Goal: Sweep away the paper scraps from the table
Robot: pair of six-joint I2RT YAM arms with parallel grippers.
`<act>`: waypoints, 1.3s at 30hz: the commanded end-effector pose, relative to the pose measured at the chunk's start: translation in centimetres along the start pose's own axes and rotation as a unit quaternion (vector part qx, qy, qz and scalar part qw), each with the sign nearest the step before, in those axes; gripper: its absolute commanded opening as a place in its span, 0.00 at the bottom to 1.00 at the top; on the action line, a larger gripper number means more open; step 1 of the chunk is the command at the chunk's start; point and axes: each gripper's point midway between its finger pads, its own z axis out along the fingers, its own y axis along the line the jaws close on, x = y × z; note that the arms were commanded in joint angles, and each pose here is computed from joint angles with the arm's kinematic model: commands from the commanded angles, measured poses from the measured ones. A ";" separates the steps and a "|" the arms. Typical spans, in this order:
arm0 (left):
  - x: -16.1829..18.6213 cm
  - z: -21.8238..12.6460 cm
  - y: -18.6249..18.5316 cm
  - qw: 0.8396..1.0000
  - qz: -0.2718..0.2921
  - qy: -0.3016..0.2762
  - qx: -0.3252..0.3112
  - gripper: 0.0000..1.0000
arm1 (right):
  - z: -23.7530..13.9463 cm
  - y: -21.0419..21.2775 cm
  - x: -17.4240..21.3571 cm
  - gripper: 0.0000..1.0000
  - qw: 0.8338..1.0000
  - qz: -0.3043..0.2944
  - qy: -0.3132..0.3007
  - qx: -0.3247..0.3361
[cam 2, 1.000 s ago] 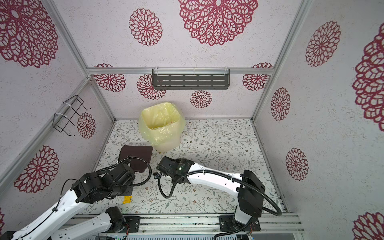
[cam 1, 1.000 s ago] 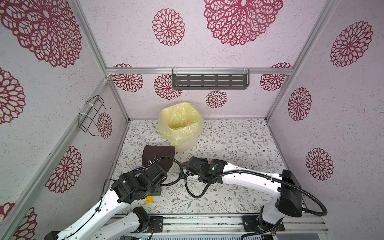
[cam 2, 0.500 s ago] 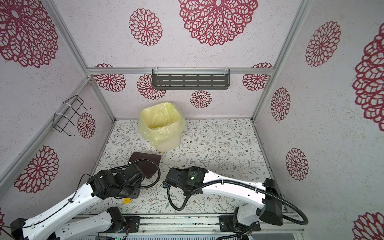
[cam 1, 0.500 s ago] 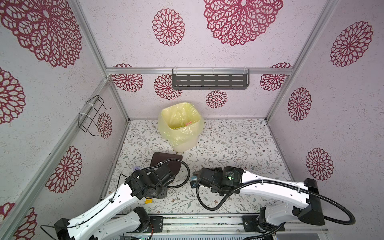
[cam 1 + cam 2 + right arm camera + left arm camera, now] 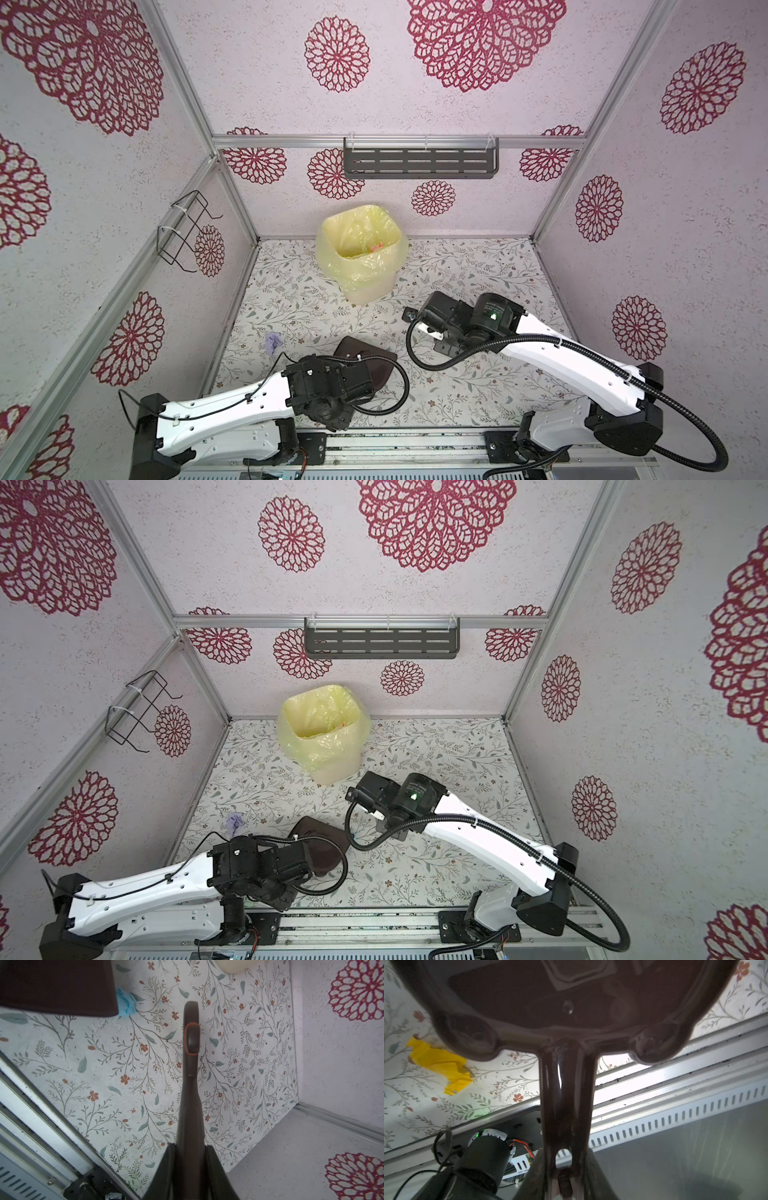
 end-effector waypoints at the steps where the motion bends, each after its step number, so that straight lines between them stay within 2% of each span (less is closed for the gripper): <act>1: 0.6 0.7 -1.8 0.999 -0.009 0.009 0.030 0.00 | -1.1 0.0 -1.3 0.00 0.998 0.056 -0.019 -0.032; 9: 0.4 3.0 -3.7 0.999 0.007 0.033 0.028 0.00 | 0.2 0.9 -4.9 0.00 0.996 0.057 -0.007 -0.066; 16: 0.3 4.4 -4.4 0.999 0.015 0.046 0.023 0.00 | 1.6 1.5 -6.4 0.00 0.996 0.045 0.010 -0.072; 23: 0.2 3.4 -4.8 0.998 0.018 0.052 0.027 0.00 | 2.5 2.0 -7.2 0.00 0.997 0.028 0.021 -0.065; 26: 0.7 4.1 -4.9 0.997 0.020 0.066 0.030 0.00 | 3.0 2.3 -7.6 0.00 0.997 0.020 0.022 -0.065; 39: 1.3 5.4 -5.5 0.995 0.010 0.083 0.048 0.00 | 4.3 0.1 -7.6 0.00 0.998 -0.008 0.052 0.021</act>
